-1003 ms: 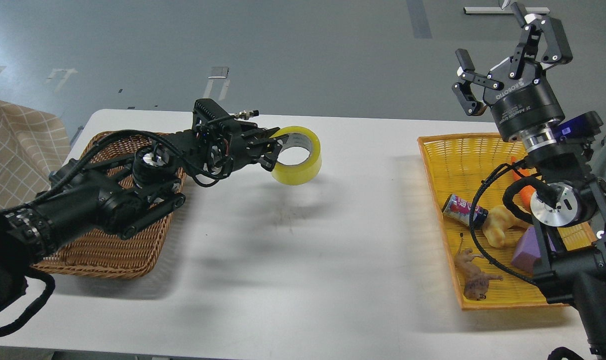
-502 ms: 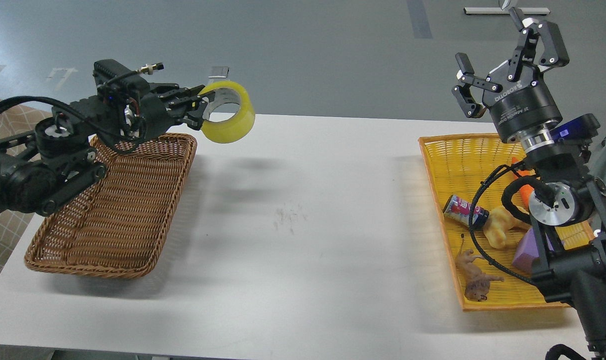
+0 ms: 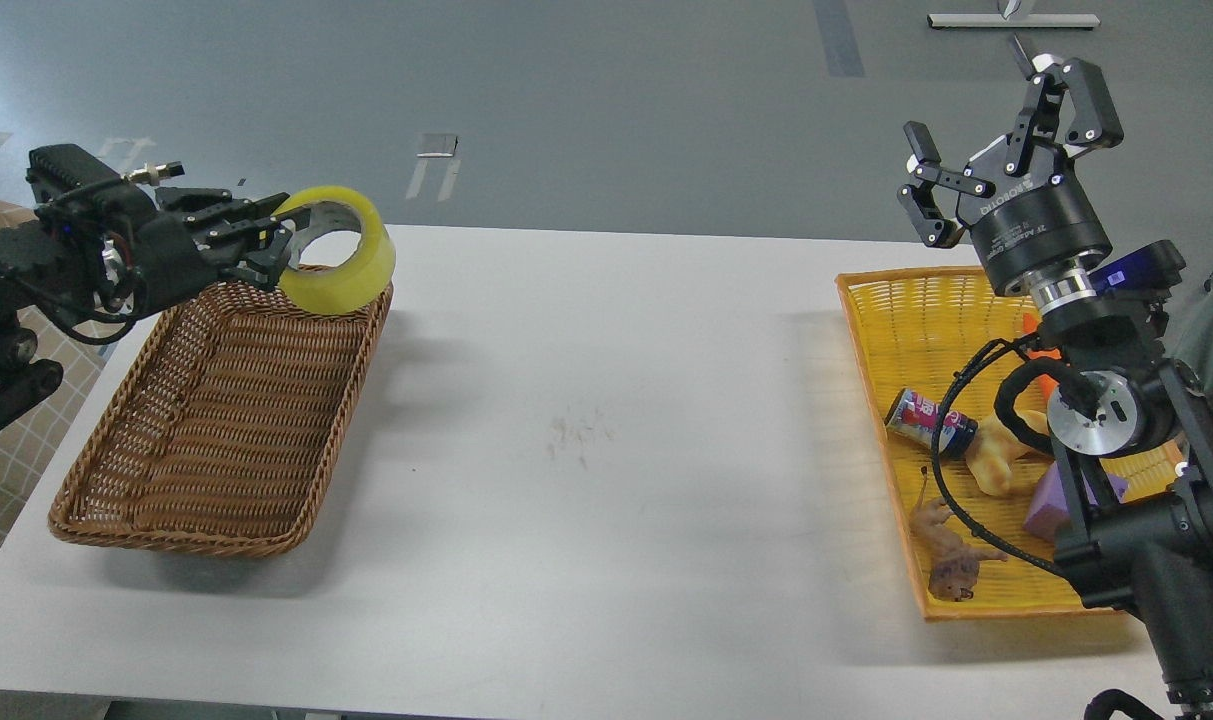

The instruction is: Place and transfer tape with both arms

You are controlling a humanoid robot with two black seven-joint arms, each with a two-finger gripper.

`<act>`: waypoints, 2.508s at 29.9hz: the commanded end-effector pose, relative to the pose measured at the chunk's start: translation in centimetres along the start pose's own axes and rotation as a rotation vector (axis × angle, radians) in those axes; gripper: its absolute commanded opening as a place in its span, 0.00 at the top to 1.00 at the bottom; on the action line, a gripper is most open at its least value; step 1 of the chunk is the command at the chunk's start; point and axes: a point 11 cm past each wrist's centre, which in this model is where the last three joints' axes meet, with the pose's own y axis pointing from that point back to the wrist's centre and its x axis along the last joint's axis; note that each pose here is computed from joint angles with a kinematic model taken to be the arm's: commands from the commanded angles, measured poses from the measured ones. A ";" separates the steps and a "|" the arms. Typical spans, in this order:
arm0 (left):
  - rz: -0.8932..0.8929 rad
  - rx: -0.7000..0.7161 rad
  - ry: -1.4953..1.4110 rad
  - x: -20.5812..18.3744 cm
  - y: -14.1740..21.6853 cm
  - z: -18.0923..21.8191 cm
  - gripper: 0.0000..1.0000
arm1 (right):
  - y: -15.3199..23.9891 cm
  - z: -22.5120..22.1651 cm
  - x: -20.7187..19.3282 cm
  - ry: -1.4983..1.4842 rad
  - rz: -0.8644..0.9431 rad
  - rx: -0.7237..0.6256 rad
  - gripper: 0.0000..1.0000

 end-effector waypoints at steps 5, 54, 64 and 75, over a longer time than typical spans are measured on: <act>-0.032 0.025 0.058 -3.1 1.6 -0.4 0.87 | 0.0 0.1 -0.1 0.000 -0.002 -0.002 0.00; 0.357 0.154 0.689 -0.4 -0.3 -2.2 0.02 | 0.8 0.8 -0.3 -0.010 -0.025 -0.017 0.00; 0.476 -0.252 1.159 13.8 -0.8 0.4 0.02 | 0.7 1.3 -0.8 0.014 -0.048 -0.042 0.00; 0.612 -0.655 1.456 25.0 0.7 8.5 0.02 | -1.1 -0.6 -2.5 0.028 -0.100 0.000 0.00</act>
